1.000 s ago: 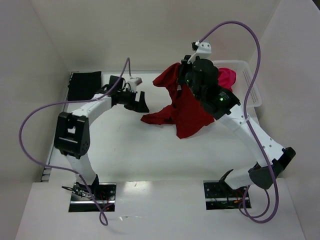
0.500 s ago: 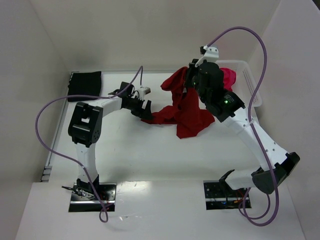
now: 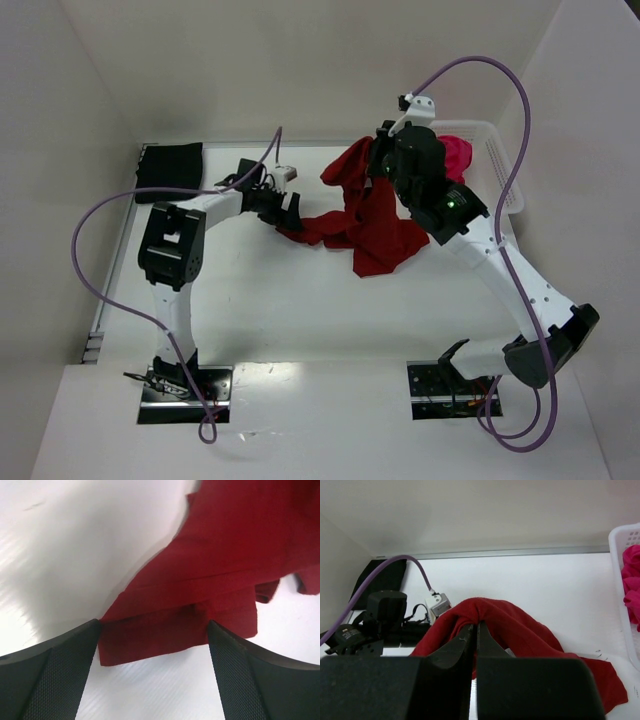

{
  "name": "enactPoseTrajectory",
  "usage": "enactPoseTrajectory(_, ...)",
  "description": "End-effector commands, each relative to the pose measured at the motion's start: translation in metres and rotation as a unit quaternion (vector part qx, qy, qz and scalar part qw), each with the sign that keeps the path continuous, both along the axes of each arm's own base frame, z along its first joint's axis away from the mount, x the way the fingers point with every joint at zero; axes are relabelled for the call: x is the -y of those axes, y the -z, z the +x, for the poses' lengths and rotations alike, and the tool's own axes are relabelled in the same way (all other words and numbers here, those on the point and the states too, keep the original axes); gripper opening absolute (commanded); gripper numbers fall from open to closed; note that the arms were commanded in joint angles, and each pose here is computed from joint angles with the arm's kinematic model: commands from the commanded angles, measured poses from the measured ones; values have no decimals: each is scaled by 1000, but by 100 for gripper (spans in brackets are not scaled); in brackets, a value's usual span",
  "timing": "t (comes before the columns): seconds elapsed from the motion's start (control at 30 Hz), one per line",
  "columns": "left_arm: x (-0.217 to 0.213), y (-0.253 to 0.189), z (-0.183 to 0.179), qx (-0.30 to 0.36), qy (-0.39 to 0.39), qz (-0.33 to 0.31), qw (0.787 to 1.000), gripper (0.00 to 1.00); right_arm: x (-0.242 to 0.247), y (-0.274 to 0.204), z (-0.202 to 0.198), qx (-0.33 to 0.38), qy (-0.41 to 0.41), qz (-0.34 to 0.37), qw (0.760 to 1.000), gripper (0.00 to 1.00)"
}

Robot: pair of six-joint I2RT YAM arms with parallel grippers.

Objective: Fold and stack the t-shirts
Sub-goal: Flatten out the tshirt

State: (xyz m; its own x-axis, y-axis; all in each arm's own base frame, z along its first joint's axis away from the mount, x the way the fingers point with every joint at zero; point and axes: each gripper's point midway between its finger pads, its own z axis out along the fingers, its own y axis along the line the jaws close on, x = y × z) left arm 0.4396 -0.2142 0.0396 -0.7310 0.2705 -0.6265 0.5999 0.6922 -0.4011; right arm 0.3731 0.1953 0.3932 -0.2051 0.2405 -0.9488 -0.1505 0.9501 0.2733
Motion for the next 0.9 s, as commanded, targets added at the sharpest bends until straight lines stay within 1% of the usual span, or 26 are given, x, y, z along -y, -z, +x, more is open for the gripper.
enactPoseTrajectory(0.0,-29,-21,26,29,-51,2,998,96,9,-29,-9,36,5,34,999,1)
enactPoseTrajectory(0.1,-40,-36,24,42,-62,-25,997,96,8,-25,-8,33,5,31,999,1)
enactPoseTrajectory(0.23,-50,-53,27,58,-81,-34,994,97,7,-18,-7,28,5,28,999,1)
enactPoseTrajectory(0.3,-56,-44,28,51,-96,-16,994,97,7,-13,-7,23,6,30,999,1)
enactPoseTrajectory(0.33,-56,-44,28,51,-96,-16,994,97,7,-15,-6,27,6,32,999,1)
enactPoseTrajectory(0.37,-55,-46,27,52,-87,-31,994,97,7,-15,-6,27,6,32,999,1)
enactPoseTrajectory(0.43,-55,-43,26,48,-91,-33,994,97,7,-15,-6,27,6,32,999,1)
enactPoseTrajectory(0.53,-60,-21,29,19,-105,-11,994,97,8,-19,-8,30,6,35,999,1)
enactPoseTrajectory(0.6,-60,-15,30,11,-105,-9,994,95,8,-19,-8,30,6,35,999,1)
enactPoseTrajectory(0.7,-64,-13,32,10,-118,0,993,94,8,-19,-8,30,6,35,999,1)
enactPoseTrajectory(0.77,-66,-3,31,-8,-121,9,993,93,8,-21,-8,34,6,38,999,1)
enactPoseTrajectory(0.8,-66,-5,32,-9,-121,10,993,93,8,-21,-8,34,6,38,999,1)
enactPoseTrajectory(0.83,-65,3,27,-26,-122,8,992,92,6,-20,-5,34,6,38,999,1)
enactPoseTrajectory(0.87,-61,3,28,-29,-115,-1,993,90,6,-20,-5,35,5,33,999,1)
